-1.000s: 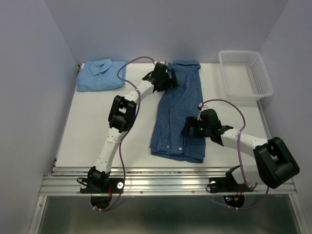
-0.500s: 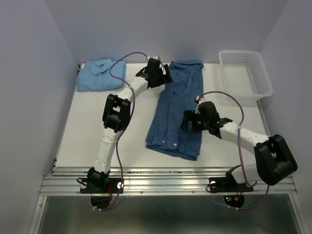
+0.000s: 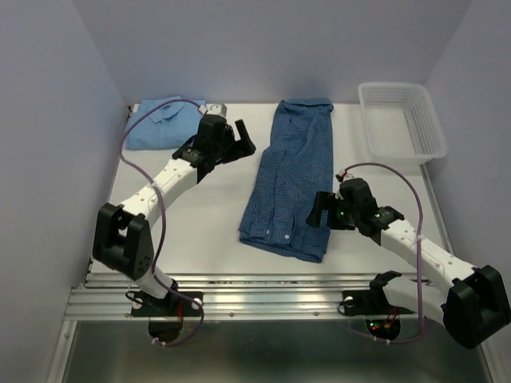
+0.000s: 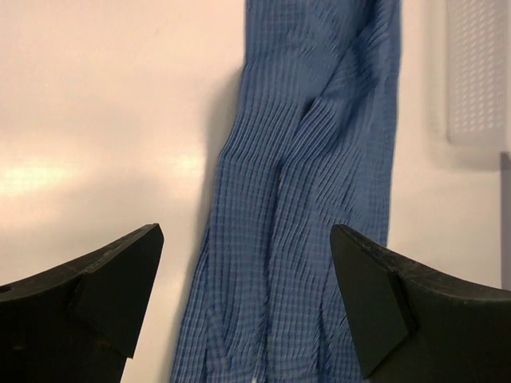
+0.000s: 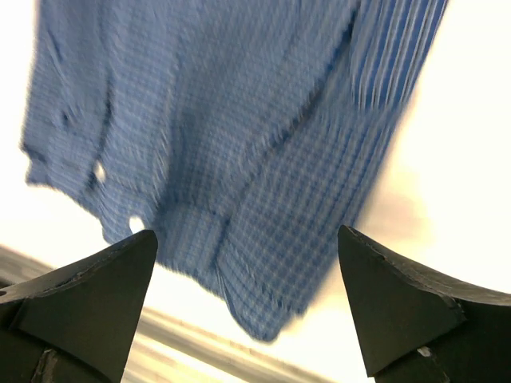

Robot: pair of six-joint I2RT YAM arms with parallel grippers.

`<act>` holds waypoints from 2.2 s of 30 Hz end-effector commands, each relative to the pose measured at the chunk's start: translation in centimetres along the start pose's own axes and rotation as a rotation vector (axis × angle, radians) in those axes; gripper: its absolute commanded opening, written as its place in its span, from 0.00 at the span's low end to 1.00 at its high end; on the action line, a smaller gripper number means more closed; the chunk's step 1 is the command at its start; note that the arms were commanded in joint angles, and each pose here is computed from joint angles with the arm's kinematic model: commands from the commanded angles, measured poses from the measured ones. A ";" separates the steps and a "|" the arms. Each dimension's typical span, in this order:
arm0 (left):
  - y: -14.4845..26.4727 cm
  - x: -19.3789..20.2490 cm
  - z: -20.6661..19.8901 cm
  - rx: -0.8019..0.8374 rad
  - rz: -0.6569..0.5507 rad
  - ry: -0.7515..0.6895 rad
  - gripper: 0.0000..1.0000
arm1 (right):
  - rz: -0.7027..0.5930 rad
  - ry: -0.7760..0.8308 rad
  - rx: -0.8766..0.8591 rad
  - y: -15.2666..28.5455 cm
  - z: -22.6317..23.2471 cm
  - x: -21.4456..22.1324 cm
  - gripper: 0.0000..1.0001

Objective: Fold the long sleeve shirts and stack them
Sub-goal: Fold the shirt

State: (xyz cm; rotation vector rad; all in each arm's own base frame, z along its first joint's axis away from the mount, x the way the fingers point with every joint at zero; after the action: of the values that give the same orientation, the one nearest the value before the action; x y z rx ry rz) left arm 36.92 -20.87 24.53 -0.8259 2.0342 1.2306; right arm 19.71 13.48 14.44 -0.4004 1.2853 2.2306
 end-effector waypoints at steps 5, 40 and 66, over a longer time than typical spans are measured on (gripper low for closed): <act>5.0 13.5 4.3 -0.039 0.261 0.093 0.99 | 0.312 -0.161 0.009 2.0 -1.6 6.2 1.00; 9.1 17.1 -3.5 0.300 0.552 0.108 0.00 | 0.090 -0.175 0.122 3.6 -0.6 1.8 0.01; -8.2 -3.9 -3.5 0.255 0.088 0.020 0.00 | -0.593 -0.086 0.253 -4.4 1.0 -20.6 0.01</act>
State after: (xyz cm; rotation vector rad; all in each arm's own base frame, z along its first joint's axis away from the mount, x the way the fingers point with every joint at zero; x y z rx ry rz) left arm 43.53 -26.67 22.49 -0.6285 2.2776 0.9968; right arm 36.07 10.50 20.07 -0.4453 1.2865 1.5719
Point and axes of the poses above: each gripper's point midway between its finger pads, its own y axis back along the fingers, its own z axis along the line the jaws close on, x = y × z, the point moved 7 cm from there along y, back along the fingers, and after that the axes turned 9 degrees about -y, right-handed, at the moved point
